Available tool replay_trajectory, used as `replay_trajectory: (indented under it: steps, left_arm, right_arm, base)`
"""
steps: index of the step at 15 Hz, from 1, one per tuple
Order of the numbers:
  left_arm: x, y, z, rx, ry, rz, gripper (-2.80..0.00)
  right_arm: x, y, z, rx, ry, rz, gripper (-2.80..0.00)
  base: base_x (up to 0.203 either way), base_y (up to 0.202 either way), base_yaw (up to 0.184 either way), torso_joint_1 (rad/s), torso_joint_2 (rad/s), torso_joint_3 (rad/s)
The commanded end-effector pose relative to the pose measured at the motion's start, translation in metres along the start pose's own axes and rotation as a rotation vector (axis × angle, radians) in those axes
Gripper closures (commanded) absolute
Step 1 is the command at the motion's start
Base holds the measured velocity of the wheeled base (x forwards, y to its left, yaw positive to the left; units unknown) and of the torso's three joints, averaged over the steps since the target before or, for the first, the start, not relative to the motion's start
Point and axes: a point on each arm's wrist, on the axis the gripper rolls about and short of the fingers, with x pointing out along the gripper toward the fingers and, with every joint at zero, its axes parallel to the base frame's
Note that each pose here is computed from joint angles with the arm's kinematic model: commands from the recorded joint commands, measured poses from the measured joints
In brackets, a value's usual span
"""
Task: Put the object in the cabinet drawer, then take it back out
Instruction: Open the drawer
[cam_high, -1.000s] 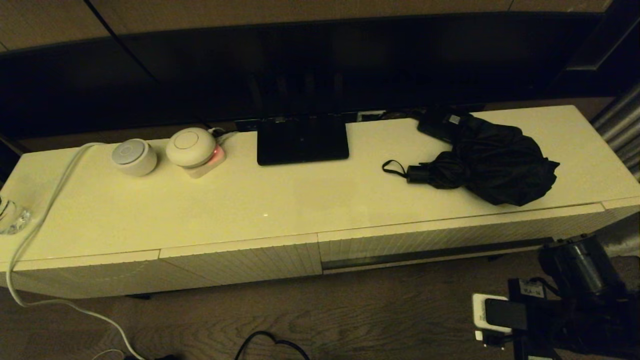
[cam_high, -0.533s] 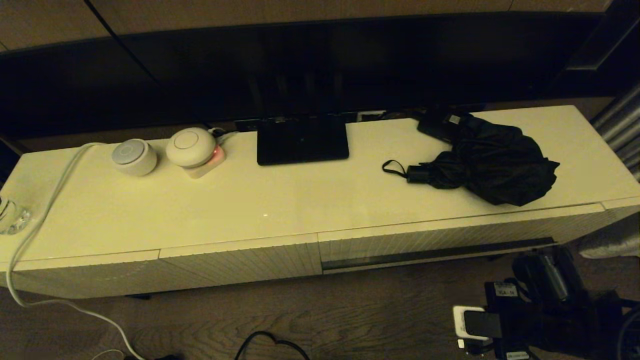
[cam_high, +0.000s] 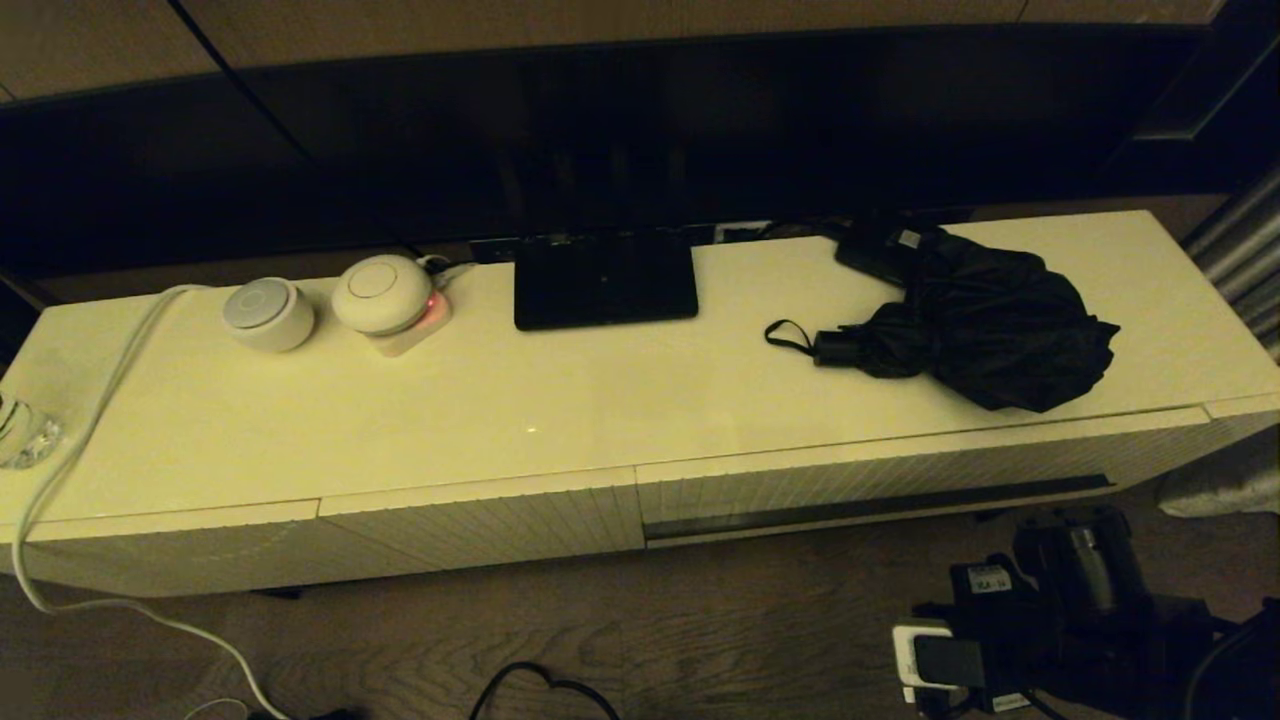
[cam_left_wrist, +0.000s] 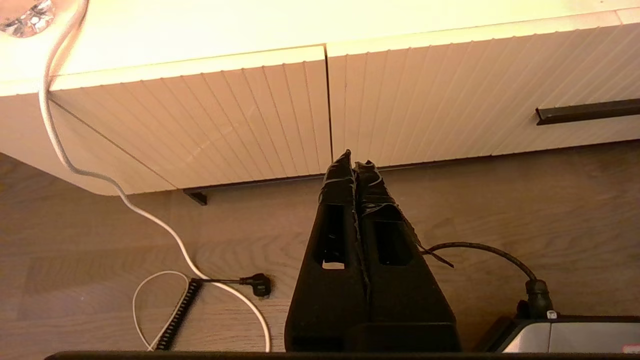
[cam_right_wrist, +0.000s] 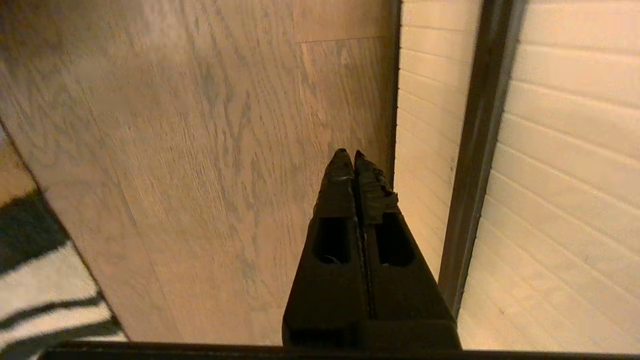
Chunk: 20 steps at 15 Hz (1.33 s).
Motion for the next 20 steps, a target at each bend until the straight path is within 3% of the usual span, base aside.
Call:
replay_trajectory:
  steps: [1, 4, 6, 7, 16, 20]
  left_arm:
    - [0.000, 0.000, -0.001, 0.000, 0.003, 0.001, 0.00]
    - [0.000, 0.000, -0.001, 0.000, 0.003, 0.001, 0.00]
    - [0.000, 0.000, -0.001, 0.000, 0.003, 0.001, 0.00]
    - [0.000, 0.000, -0.001, 0.000, 0.003, 0.001, 0.00]
    - [0.000, 0.000, -0.001, 0.000, 0.003, 0.001, 0.00]
    - [0.000, 0.000, -0.001, 0.000, 0.003, 0.001, 0.00]
  right_arm:
    - [-0.001, 0.002, 0.000, -0.080, -0.003, 0.008, 0.00]
    - [0.002, 0.003, 0.001, -0.212, -0.018, 0.033, 0.00]
    - [0.002, -0.005, 0.003, -0.222, -0.052, 0.004, 0.00]
    - [0.000, -0.006, 0.004, -0.231, -0.071, 0.000, -2.80]
    - [0.014, -0.021, -0.016, -0.165, -0.006, -0.023, -2.80]
    - [0.032, -0.030, -0.016, -0.092, -0.003, -0.025, -2.80]
  base:
    - [0.000, 0.000, 0.000, 0.000, 0.00, 0.000]
    - [0.000, 0.000, 0.000, 0.000, 0.00, 0.000]
    - [0.000, 0.000, 0.000, 0.000, 0.00, 0.000]
    - [0.000, 0.000, 0.000, 0.000, 0.00, 0.000]
    - [0.000, 0.000, 0.000, 0.000, 0.00, 0.000]
    - [0.000, 0.000, 0.000, 0.000, 0.00, 0.000]
